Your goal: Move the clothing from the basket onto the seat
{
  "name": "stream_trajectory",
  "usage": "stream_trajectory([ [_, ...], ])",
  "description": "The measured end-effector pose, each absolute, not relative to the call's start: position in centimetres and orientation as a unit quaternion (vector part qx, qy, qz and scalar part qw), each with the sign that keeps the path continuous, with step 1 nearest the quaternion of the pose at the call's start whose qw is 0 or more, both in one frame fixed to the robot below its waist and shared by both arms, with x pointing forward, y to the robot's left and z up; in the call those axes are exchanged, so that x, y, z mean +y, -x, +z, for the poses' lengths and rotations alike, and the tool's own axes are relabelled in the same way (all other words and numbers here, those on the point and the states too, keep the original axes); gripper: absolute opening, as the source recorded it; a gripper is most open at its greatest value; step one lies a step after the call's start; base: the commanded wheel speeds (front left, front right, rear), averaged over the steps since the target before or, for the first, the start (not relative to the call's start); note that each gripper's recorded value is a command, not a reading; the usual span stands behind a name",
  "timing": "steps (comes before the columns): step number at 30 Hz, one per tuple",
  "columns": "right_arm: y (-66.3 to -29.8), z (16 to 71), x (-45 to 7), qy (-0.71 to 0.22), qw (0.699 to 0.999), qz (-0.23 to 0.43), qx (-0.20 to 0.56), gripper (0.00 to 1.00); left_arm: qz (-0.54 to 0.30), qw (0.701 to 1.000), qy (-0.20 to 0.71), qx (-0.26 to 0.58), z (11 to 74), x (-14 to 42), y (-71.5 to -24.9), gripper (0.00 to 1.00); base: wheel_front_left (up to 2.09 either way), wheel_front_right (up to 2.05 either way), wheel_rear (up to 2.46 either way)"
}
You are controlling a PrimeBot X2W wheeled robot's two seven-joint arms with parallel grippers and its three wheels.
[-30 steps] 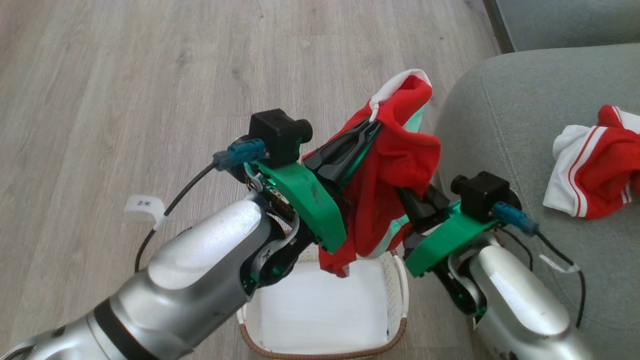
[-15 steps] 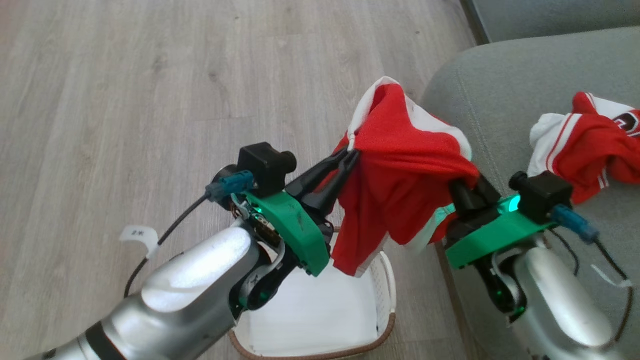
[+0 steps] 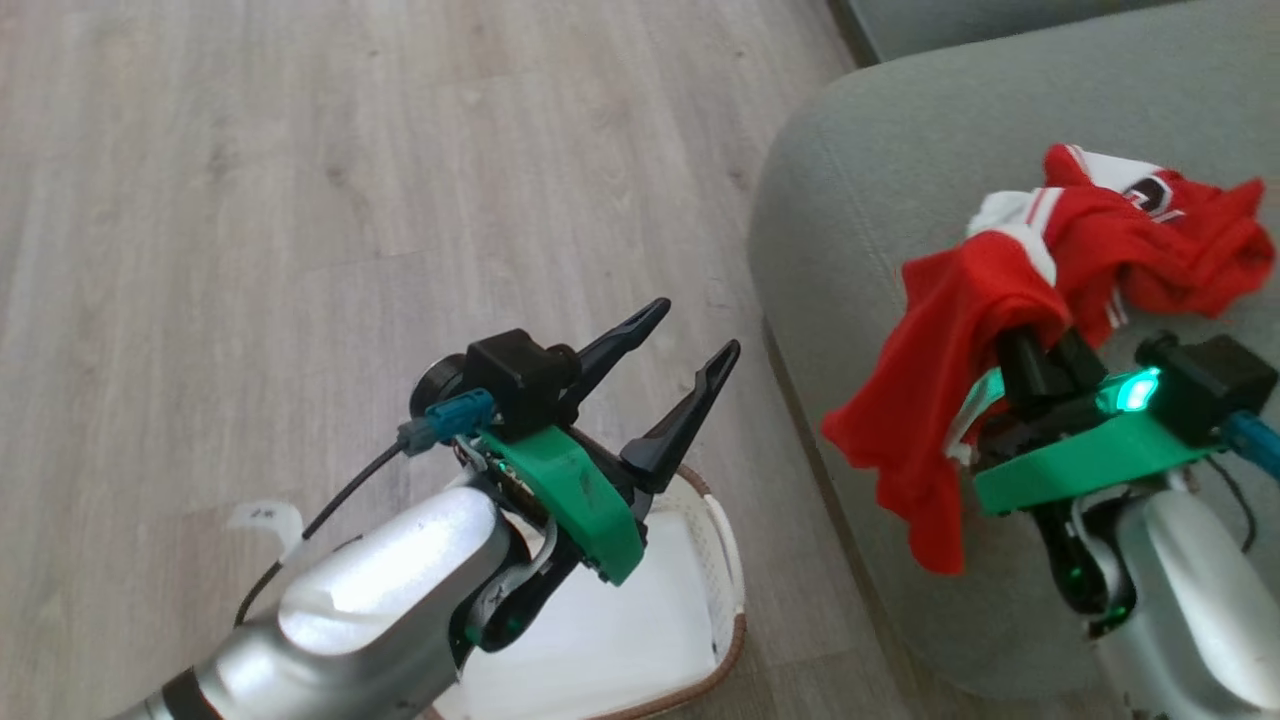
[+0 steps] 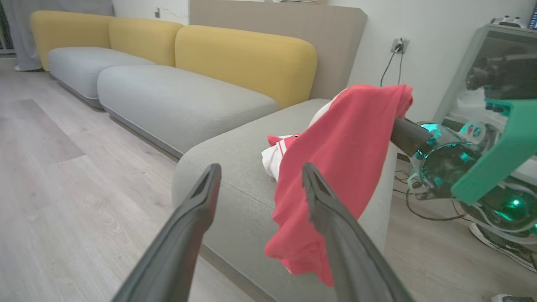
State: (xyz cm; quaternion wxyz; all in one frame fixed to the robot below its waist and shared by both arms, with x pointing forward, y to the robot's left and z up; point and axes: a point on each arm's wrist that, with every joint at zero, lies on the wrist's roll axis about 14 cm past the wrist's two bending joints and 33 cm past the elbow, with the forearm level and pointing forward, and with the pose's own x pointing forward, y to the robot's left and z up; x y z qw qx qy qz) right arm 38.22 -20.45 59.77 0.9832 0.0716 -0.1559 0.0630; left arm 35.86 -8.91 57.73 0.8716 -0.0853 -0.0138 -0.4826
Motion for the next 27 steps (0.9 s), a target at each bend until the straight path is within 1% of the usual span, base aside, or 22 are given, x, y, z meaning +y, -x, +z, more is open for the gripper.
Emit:
stream_trajectory([
  [8, -36.3, 62.0, -24.3, -0.050, 0.980, 0.015, -0.190, 0.00, -0.516, 0.854, 0.067, -0.015, 56.8, -11.1, -35.4, 1.00, 0.00, 0.00, 0.00],
  [17, -34.2, 63.7, -27.6, -0.032, 0.976, -0.034, -0.213, 0.00, -0.537, 0.842, 0.049, 0.031, 53.6, -13.0, -35.9, 1.00, 0.00, 0.00, 0.00],
  [27, -31.9, 65.3, -29.9, -0.007, 0.970, -0.078, -0.228, 0.00, -0.570, 0.818, 0.053, 0.049, 52.2, -15.6, -35.4, 1.00, 0.00, 0.00, 0.00],
])
